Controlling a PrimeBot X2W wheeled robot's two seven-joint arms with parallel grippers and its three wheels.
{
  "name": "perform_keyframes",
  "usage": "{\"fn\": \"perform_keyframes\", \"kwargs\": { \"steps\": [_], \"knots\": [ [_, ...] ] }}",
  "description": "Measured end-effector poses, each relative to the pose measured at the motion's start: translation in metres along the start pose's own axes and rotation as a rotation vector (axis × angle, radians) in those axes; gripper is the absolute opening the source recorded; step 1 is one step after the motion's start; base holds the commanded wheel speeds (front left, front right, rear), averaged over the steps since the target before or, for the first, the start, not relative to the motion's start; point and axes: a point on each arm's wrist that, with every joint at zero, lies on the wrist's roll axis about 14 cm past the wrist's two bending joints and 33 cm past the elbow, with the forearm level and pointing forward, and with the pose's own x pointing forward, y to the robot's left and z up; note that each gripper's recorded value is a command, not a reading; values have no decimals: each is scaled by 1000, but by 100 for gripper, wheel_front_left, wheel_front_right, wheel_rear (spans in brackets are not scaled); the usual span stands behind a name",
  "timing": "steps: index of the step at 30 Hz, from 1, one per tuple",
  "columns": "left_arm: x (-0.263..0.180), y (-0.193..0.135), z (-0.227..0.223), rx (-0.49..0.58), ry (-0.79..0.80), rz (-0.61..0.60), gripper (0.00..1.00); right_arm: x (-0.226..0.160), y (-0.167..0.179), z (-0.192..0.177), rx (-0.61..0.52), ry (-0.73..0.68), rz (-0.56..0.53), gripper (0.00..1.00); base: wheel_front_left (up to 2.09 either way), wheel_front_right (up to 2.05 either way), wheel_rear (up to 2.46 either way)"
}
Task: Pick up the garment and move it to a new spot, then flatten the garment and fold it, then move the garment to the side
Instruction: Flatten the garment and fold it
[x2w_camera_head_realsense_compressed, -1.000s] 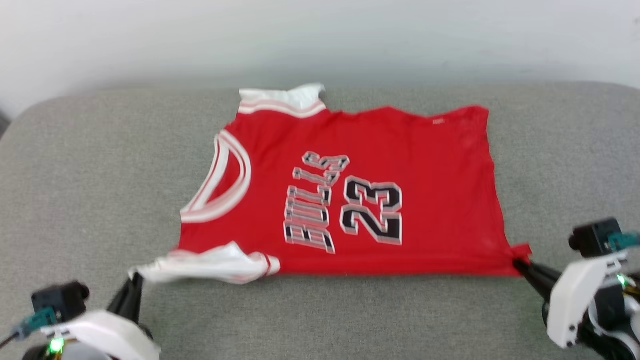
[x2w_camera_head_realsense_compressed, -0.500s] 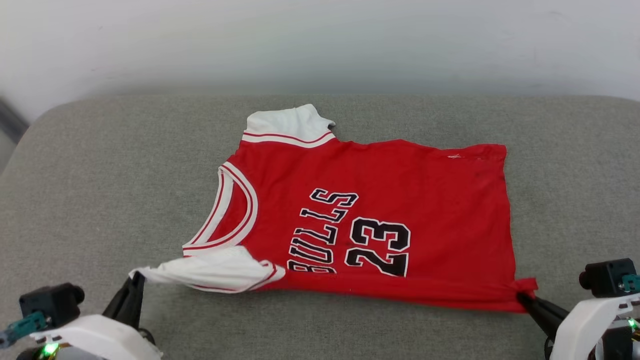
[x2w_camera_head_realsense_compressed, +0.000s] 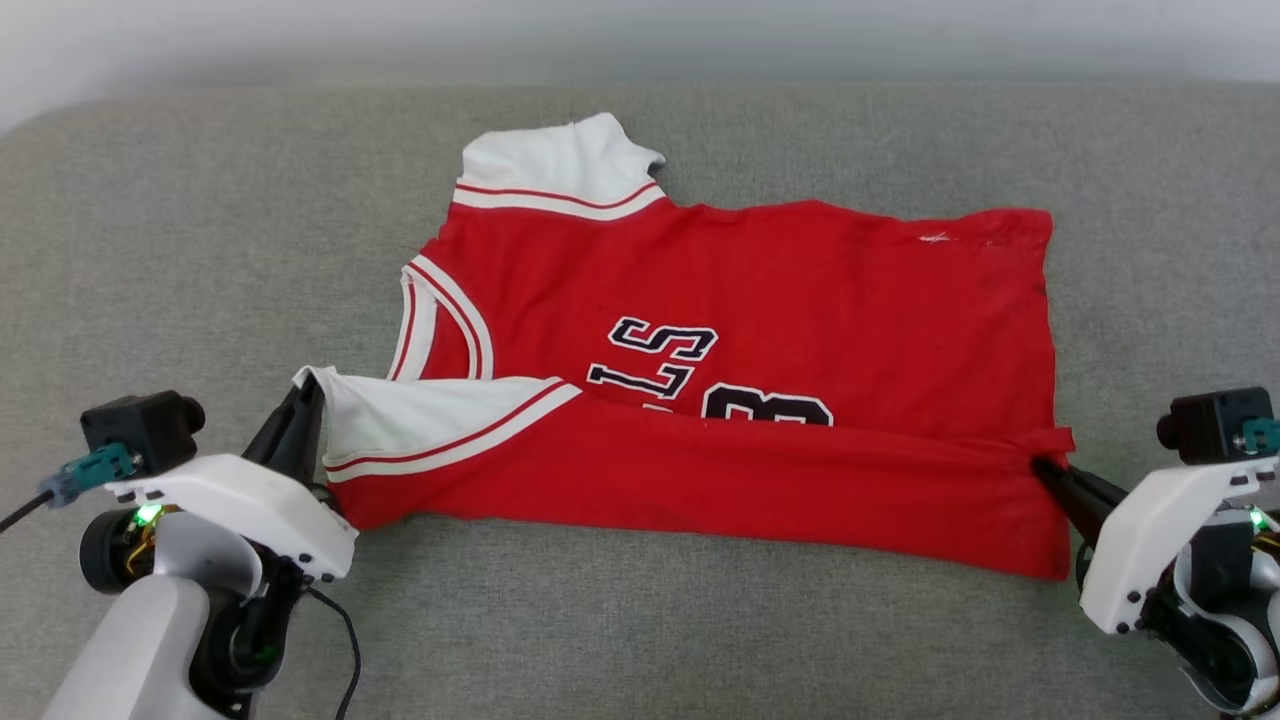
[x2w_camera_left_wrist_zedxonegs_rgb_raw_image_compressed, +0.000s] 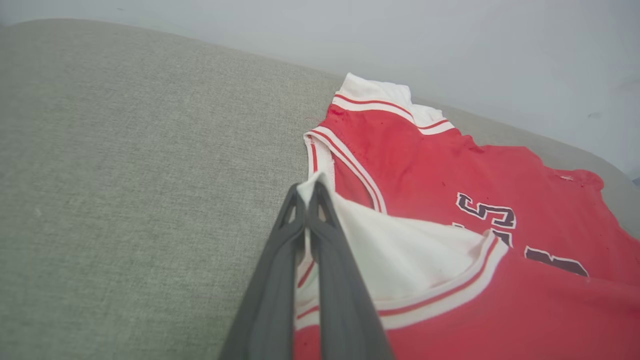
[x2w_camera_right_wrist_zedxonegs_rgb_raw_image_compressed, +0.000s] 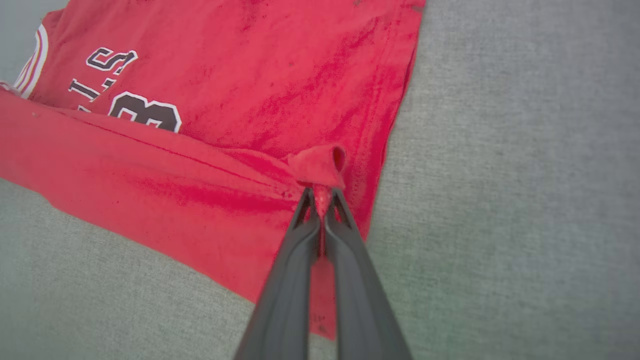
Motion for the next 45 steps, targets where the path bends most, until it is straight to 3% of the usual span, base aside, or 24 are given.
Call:
{"fn": "perform_keyframes", "kwargs": {
  "steps": [8,9,10,11,12,13,21,26,32,35,39,43,45],
  "knots": [
    [28,7,-55,-36,166,18,0,30,0,-16,9,45,9,0,0,0,0],
    [28,6,-60,-40,179,15,0,32,0,-17,12,48,10,13,0,0,0],
    [29,5,-63,-44,188,10,4,34,1,-18,8,48,11,44,0,0,0],
    [30,5,-66,-47,197,11,51,35,1,-19,2,49,11,83,0,0,0],
    [30,5,-67,-53,202,10,94,35,2,-18,-5,41,13,100,0,0,0],
    [30,7,-68,-55,205,13,100,35,4,-17,-14,28,17,100,0,0,0],
    [20,15,-45,-33,151,15,100,10,16,27,-31,-256,35,100,0,0,0],
    [12,16,-15,42,120,-18,100,-24,12,70,-88,-509,-6,100,0,0,0],
    [9,7,24,113,105,-76,100,-61,7,91,-119,-679,-85,100,0,0,0],
    [8,4,28,151,144,-93,100,-70,10,90,-135,-701,-99,100,0,0,0],
    [3,-3,11,194,351,-140,100,-86,14,80,-125,-720,-132,100,0,0,0],
    [0,2,-4,165,486,-137,100,-90,14,77,-105,-723,-147,100,0,0,0],
    [-5,10,-30,128,636,-108,100,-88,12,73,-90,-710,-157,100,0,0,0]
  ]
}}
